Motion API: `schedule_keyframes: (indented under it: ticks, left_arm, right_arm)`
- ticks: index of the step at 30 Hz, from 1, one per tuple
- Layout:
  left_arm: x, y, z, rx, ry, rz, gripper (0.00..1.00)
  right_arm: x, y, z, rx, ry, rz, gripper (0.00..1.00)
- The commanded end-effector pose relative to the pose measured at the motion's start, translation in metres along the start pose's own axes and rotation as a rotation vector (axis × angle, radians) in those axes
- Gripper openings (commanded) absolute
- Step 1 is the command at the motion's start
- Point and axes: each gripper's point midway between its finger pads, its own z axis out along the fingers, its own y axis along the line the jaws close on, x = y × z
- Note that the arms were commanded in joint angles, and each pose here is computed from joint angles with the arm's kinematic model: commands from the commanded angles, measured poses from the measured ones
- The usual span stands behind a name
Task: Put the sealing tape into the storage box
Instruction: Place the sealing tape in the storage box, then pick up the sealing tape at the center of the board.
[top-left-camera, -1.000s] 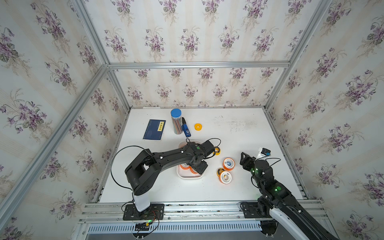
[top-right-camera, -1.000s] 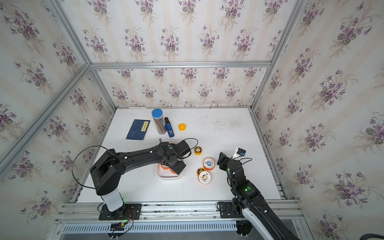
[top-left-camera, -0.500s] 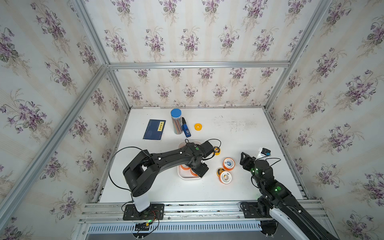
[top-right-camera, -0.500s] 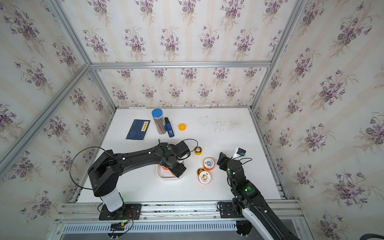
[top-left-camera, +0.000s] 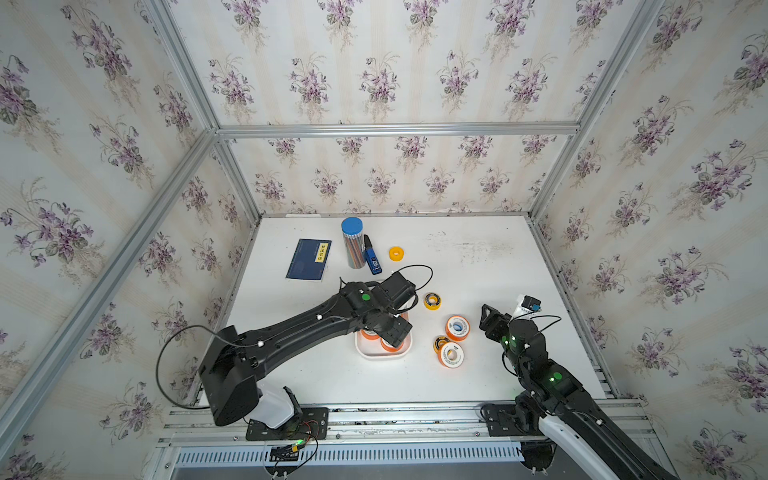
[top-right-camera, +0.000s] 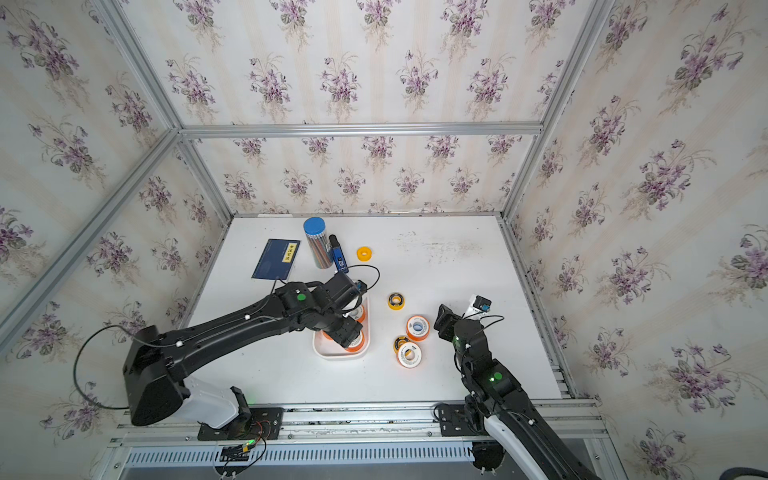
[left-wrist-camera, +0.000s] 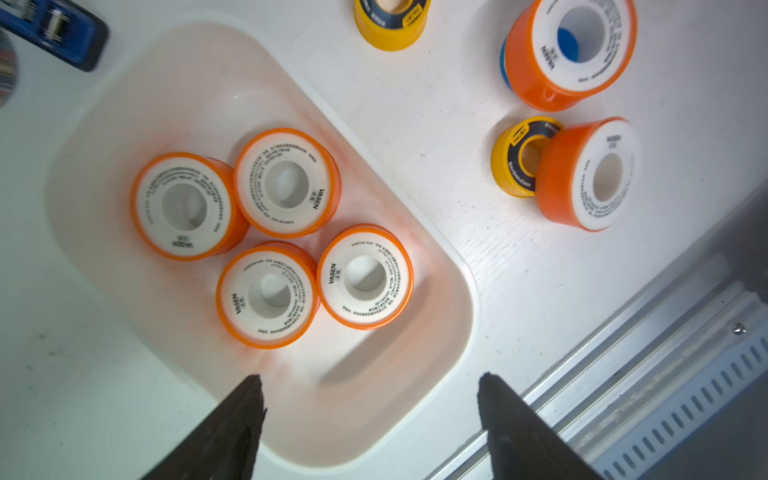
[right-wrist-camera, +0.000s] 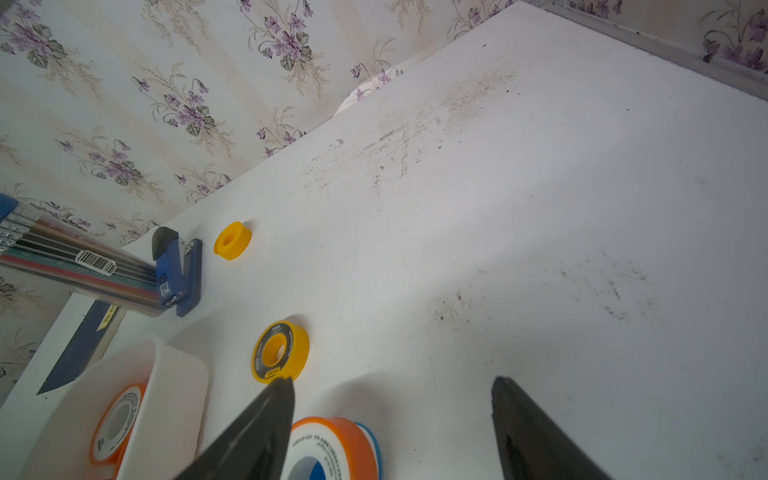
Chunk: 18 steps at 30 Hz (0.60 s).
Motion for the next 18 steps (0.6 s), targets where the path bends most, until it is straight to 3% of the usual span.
schedule_keyframes:
  ticks: [1, 6, 11, 18]
  left_arm:
    - [0.009, 0.021, -0.030, -0.067, -0.031, -0.054, 0.83]
    - [0.029, 0.051, -0.065, -0.125, -0.082, -0.122, 0.88]
    - [0.046, 0.087, -0.076, -0.192, -0.143, -0.208, 0.93]
    - [0.063, 0.105, -0.082, -0.240, -0.176, -0.252, 0.97]
  right_arm:
    - [-0.009, 0.016, -0.001, -0.051, 0.008, -0.024, 0.78]
    - [0.007, 0.030, 0.002, -0.022, 0.217, -0.095, 0.80]
    - [0.041, 0.041, 0.012, -0.024, 0.429, -0.108, 0.84]
    - [0.068, 0.055, 0.011, -0.012, 0.537, -0.217, 0.93]
